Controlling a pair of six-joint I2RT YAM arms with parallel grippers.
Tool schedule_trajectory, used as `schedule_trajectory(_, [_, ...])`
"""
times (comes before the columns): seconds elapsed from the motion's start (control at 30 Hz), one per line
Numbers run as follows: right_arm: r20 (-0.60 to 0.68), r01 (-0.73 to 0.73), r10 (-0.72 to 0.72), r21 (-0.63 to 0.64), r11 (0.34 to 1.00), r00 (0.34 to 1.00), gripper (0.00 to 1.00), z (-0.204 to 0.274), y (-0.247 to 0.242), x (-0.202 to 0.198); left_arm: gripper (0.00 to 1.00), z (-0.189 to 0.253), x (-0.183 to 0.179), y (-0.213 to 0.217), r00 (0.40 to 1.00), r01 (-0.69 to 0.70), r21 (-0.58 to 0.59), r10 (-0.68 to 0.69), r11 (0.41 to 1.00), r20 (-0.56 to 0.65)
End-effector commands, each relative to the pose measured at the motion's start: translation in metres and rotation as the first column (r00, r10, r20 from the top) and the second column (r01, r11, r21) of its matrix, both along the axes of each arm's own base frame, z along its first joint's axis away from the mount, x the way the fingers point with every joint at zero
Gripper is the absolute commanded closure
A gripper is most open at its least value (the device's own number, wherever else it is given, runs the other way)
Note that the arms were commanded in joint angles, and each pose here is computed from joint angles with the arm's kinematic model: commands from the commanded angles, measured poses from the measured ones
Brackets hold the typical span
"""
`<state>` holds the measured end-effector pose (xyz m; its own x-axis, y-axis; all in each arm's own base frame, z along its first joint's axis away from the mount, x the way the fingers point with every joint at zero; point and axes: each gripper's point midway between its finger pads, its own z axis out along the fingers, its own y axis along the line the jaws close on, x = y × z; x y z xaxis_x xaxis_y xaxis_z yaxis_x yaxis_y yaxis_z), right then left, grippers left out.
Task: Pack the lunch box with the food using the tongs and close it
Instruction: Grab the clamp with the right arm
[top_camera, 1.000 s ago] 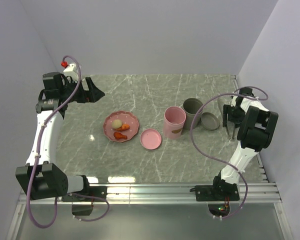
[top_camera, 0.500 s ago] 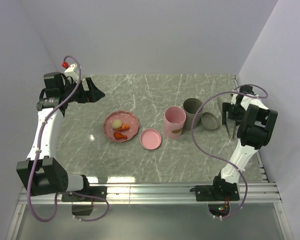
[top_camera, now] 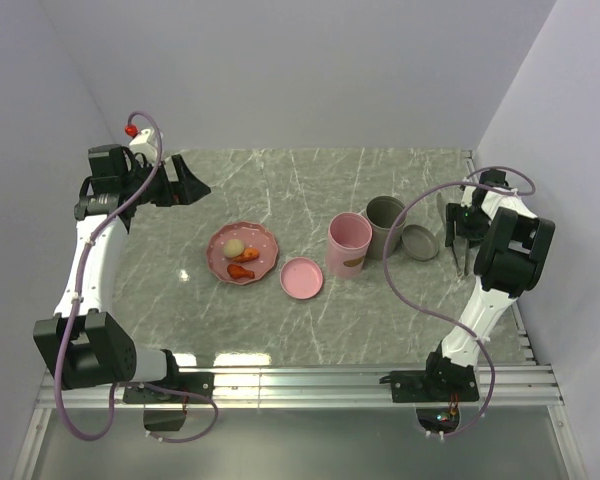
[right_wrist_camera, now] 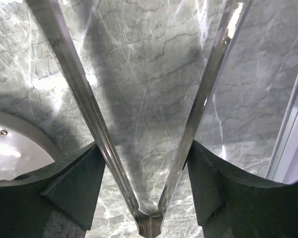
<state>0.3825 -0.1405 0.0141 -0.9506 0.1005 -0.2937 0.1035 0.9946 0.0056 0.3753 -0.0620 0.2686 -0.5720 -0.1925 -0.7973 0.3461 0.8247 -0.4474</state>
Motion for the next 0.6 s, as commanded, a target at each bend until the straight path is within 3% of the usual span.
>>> schedule_trajectory(0.0, [0.067,-0.006,0.004,0.03,1.0,0.998,0.3,0.015,0.003,0.011,0.01,0.015,0.006,-0.001,0.999,0.015,-0.02,-0.014,1.0,0.041])
schedule_trajectory(0.57, [0.185,-0.035,0.017,0.093,0.995,0.983,0.33,0.11,0.011,0.005,0.01,0.017,-0.002,0.0,0.999,0.044,-0.067,-0.042,0.997,0.027])
